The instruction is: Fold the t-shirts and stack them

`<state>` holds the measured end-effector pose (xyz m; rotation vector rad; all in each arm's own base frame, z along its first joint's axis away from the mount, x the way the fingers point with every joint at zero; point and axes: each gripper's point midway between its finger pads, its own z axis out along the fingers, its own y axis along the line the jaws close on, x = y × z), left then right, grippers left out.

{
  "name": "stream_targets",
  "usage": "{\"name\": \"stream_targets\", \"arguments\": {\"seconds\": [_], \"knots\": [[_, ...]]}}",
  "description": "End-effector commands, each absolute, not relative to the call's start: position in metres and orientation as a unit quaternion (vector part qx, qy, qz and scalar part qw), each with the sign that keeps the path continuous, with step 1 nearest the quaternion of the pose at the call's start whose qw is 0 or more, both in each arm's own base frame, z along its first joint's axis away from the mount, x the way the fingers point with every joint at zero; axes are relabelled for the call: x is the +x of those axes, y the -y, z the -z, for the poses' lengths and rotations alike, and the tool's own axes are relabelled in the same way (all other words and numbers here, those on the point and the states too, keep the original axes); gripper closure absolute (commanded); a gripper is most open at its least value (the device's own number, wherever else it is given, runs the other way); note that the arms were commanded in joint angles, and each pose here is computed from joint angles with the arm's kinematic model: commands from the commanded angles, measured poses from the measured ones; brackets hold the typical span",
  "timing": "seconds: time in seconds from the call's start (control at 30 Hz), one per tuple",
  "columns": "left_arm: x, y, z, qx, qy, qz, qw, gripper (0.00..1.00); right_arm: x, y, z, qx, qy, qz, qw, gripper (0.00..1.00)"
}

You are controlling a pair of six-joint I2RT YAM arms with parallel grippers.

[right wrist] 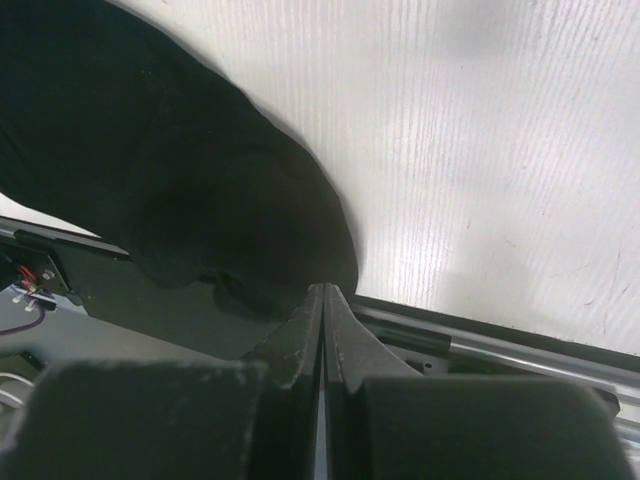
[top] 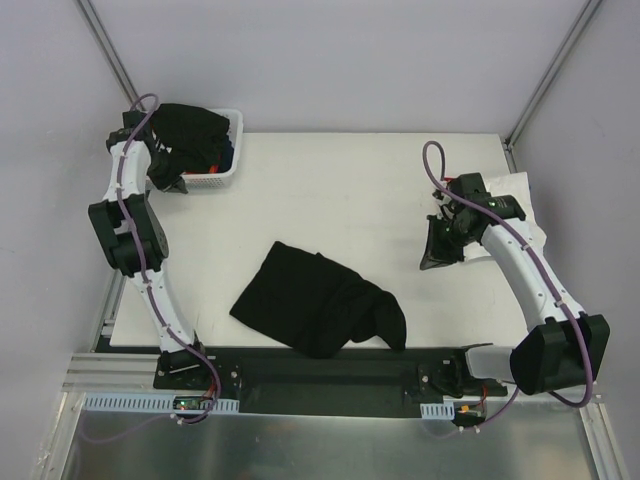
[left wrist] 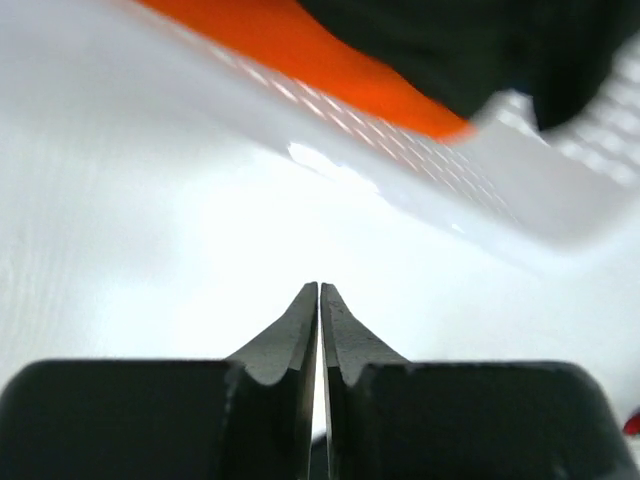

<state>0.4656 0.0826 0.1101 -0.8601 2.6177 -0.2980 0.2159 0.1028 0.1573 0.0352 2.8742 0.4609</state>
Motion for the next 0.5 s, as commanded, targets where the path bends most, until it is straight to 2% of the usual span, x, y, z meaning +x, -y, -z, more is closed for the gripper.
{"name": "stream_targets", "arguments": {"seconds": [0.0,0.13,0.17,0.27,0.3,0.33,0.4,0.47], "knots": [[0.444,-0.013,-0.204,-0.218,-0.92,0.171,0.277,0.94,0.225,-0.097,-0.152,0.032,-0.985,-0.122,0.115,0.99],[0.391,0.048,-0.189,-0.154,-0.939,0.206,0.23,0.77,0.223,-0.105,-0.145,0.016,-0.987,-0.131,0.095,0.99],[0.378,0.057,-0.183,-0.146,-0.942,0.208,0.218,0.66,0.22,-0.11,-0.145,0.011,-0.985,-0.147,0.087,0.99],[0.331,0.077,-0.16,-0.14,-0.95,0.218,0.175,0.49,0.207,-0.126,-0.14,-0.003,-0.978,-0.196,0.066,0.99],[0.31,0.085,-0.149,-0.14,-0.952,0.224,0.157,0.36,0.204,-0.128,-0.138,-0.006,-0.977,-0.203,0.068,0.99],[0.299,0.092,-0.146,-0.135,-0.952,0.234,0.147,0.31,0.2,-0.13,-0.139,-0.012,-0.975,-0.208,0.075,0.98],[0.274,0.094,-0.132,-0.136,-0.954,0.235,0.126,0.2,0.192,-0.134,-0.14,-0.015,-0.969,-0.23,0.091,0.82],[0.26,0.096,-0.126,-0.134,-0.954,0.241,0.114,0.19,0.187,-0.136,-0.143,-0.017,-0.964,-0.245,0.105,0.7]]}}
